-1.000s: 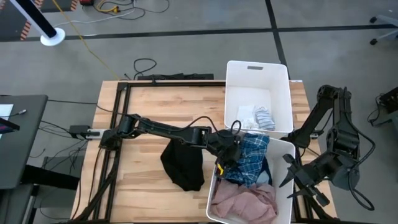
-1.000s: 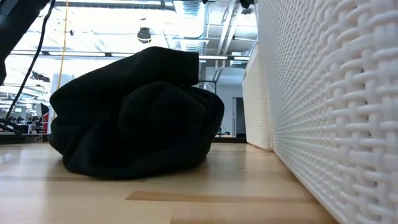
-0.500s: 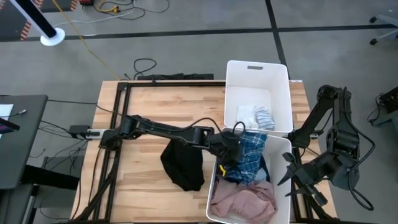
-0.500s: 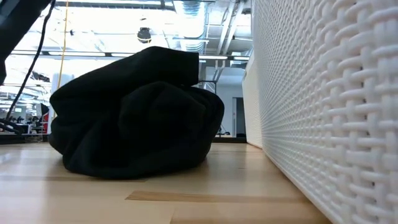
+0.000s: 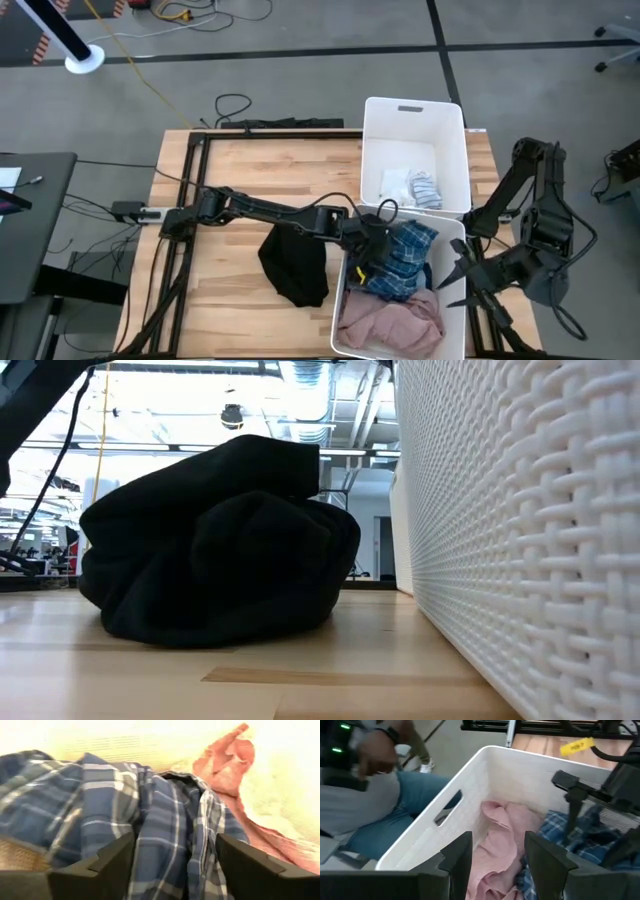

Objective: Sort clothes
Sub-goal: Put the blue striped polo in the bottom laundry bin

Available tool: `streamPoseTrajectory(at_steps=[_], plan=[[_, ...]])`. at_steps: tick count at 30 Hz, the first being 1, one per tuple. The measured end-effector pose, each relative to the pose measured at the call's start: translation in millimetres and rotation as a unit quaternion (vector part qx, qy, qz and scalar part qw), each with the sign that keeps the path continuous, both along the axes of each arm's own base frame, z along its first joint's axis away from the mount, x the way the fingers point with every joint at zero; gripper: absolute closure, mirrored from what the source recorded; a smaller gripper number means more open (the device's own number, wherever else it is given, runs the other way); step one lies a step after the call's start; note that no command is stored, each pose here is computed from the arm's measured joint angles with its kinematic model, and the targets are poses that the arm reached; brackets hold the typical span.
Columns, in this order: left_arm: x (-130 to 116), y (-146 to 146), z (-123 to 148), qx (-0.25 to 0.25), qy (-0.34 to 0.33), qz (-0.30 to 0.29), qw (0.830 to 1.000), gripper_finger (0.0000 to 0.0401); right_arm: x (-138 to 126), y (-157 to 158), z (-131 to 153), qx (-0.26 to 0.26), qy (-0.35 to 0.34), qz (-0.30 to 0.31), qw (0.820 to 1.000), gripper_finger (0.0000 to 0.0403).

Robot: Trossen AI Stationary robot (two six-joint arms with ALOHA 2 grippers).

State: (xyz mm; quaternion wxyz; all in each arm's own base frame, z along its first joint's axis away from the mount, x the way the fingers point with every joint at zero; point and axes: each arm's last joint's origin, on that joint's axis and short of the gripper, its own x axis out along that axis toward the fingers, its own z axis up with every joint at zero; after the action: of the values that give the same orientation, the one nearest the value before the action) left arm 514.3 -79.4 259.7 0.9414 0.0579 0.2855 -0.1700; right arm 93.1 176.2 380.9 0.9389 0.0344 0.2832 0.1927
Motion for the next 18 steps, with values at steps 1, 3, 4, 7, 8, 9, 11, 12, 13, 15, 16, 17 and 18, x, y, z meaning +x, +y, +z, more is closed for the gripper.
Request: streamPoseTrajectory(at_steps=[1, 3, 4, 7, 8, 9, 11, 12, 13, 15, 16, 17, 18], plan=[[0.1, -0.5, 2.1, -0.003, 0.002, -0.008, 1.0, 0.0126, 2.0, 0.4, -0.9, -0.002, 0.001, -0.004, 1.0, 0.0207], [-0.3, -3.2, 8.7, -0.01, 0.004, -0.029, 1.0, 0.0121, 7.1, 0.9, -3.1, -0.008, 0.004, -0.015, 1.0, 0.0207], [-0.5, -4.7, 12.6, -0.01, 0.001, -0.037, 0.999, 0.012, 10.1, 0.9, -4.5, -0.013, 0.006, -0.022, 1.0, 0.0207], [-2.0, -11.4, 31.5, -0.005, -0.022, -0.054, 0.998, 0.0121, 19.9, 1.9, -10.1, -0.03, 0.015, -0.042, 0.999, 0.0207], [-3.7, -13.4, 39.5, -0.002, -0.024, -0.059, 0.998, 0.0121, 23.5, 2.2, -11.9, -0.034, 0.017, -0.049, 0.998, 0.0207], [-5.8, -14.9, 48.2, 0.001, -0.025, -0.064, 0.998, 0.0122, 27.3, 2.5, -14.0, -0.04, 0.021, -0.056, 0.997, 0.0207], [-9.7, -16.5, 64.7, 0.01, -0.032, -0.069, 0.997, 0.0122, 35.0, 2.8, -17.9, -0.055, 0.025, -0.066, 0.996, 0.0207], [-12.2, -17.4, 73.4, 0.017, -0.037, -0.068, 0.997, 0.0122, 38.4, 2.9, -20.2, -0.062, 0.029, -0.071, 0.995, 0.0207], [-15.4, -18.1, 79.6, 0.023, -0.038, -0.068, 0.997, 0.0122, 41.9, 2.4, -22.7, -0.071, 0.034, -0.077, 0.994, 0.0207], [-29.4, -19.5, 95.4, 0.039, -0.049, -0.059, 0.996, 0.0122, 49.0, 1.0, -27.5, -0.085, 0.044, -0.091, 0.991, 0.0207], [-34.6, -20.3, 102.4, 0.047, -0.054, -0.055, 0.996, 0.0122, 52.8, -0.1, -30.3, -0.094, 0.051, -0.099, 0.989, 0.0207], [-43.0, -20.1, 114.5, 0.058, -0.063, -0.049, 0.995, 0.0122, 56.3, -1.8, -32.8, -0.103, 0.058, -0.107, 0.987, 0.0207], [-52.8, -21.1, 123.0, 0.071, -0.056, -0.04, 0.995, 0.0122, 60.1, -2.7, -35.8, -0.112, 0.065, -0.114, 0.985, 0.0207]])
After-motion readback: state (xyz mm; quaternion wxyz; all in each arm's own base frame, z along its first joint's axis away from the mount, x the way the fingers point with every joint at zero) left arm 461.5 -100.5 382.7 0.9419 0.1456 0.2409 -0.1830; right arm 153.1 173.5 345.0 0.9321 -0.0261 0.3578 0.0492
